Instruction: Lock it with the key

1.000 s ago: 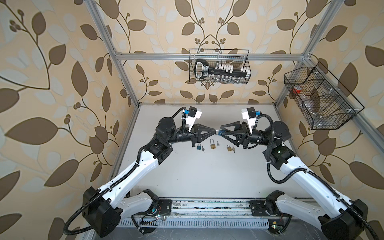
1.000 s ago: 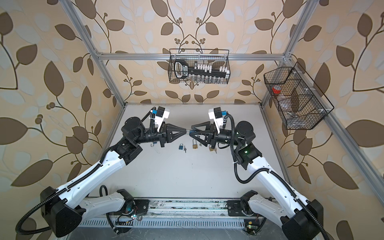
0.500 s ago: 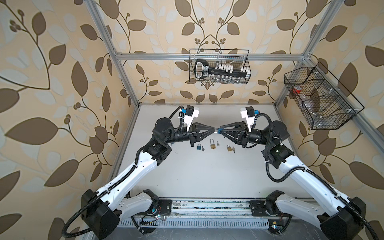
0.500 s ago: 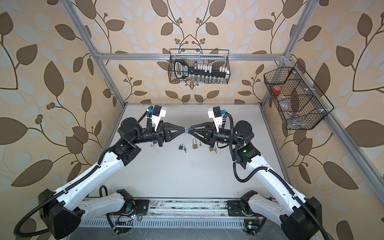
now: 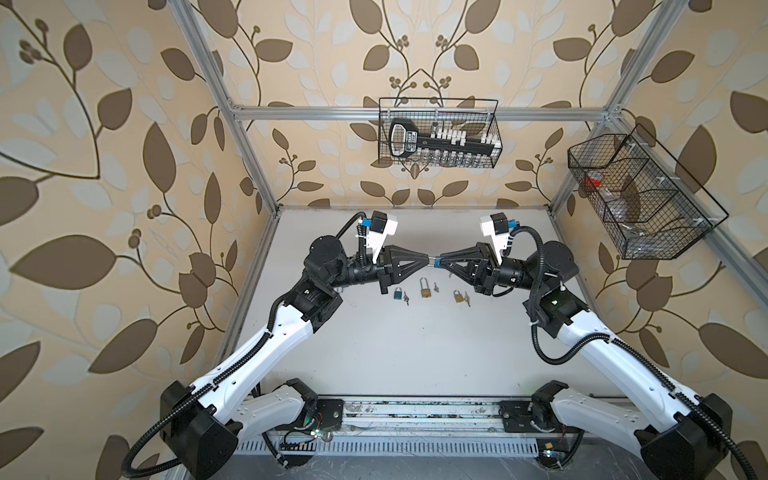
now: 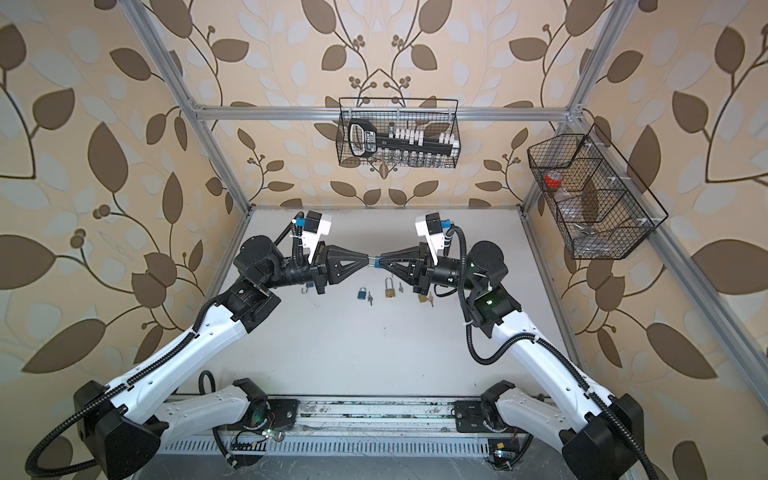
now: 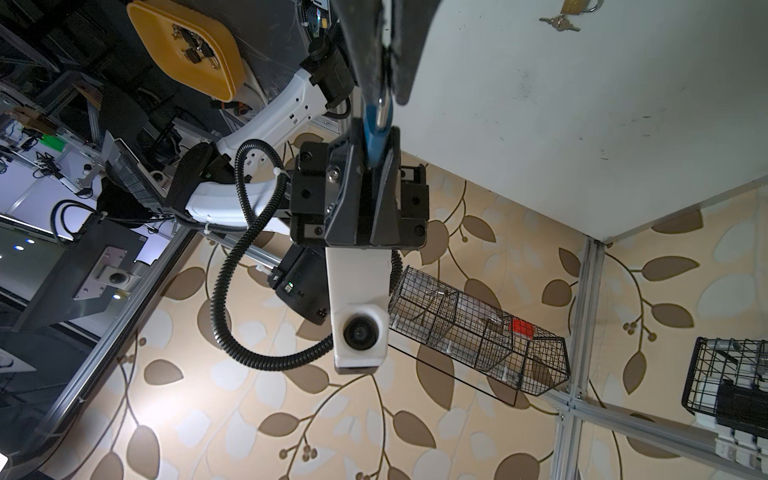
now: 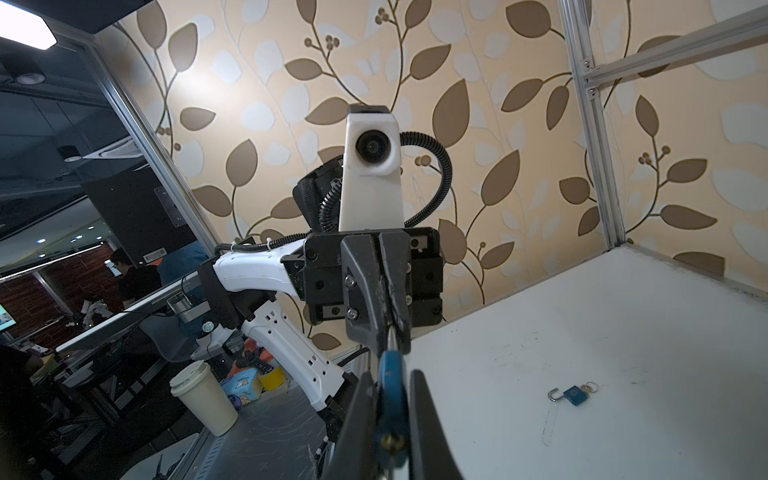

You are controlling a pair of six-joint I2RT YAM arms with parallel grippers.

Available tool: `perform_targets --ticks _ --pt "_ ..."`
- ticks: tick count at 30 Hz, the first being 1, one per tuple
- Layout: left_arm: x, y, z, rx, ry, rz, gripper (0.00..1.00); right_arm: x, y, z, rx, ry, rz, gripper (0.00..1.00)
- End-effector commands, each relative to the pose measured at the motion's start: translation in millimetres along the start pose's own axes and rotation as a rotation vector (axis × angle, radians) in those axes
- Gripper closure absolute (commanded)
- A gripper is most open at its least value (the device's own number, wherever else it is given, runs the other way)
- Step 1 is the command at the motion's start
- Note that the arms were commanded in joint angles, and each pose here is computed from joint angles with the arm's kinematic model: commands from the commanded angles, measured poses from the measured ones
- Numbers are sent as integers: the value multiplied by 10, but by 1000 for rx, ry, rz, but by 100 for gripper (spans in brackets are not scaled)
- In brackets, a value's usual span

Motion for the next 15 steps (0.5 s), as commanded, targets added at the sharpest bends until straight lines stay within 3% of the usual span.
perform_targets --ticks 1,6,10,15 --pt "-108 -150 -52 21 -29 89 88 -64 64 -30 -13 -22 -28 100" --pt "-94 -132 -47 17 -27 87 83 -76 70 -36 -8 -28 -37 100" --pt "-91 -132 -46 19 -25 87 95 -62 54 -30 -8 -23 -31 100" --pt "-96 -157 -52 31 -19 94 100 -34 20 -11 -6 -10 -16 100"
Point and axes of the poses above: each gripper's point midway between its finger pads, its own z axis out along the fingers, its own y axis along the line the jaws close on, x = y × z, the point moved 10 cm from there along -z, back along the fingers, and after that the axes turned 11 degrees about -z, right-handed, at the moved point
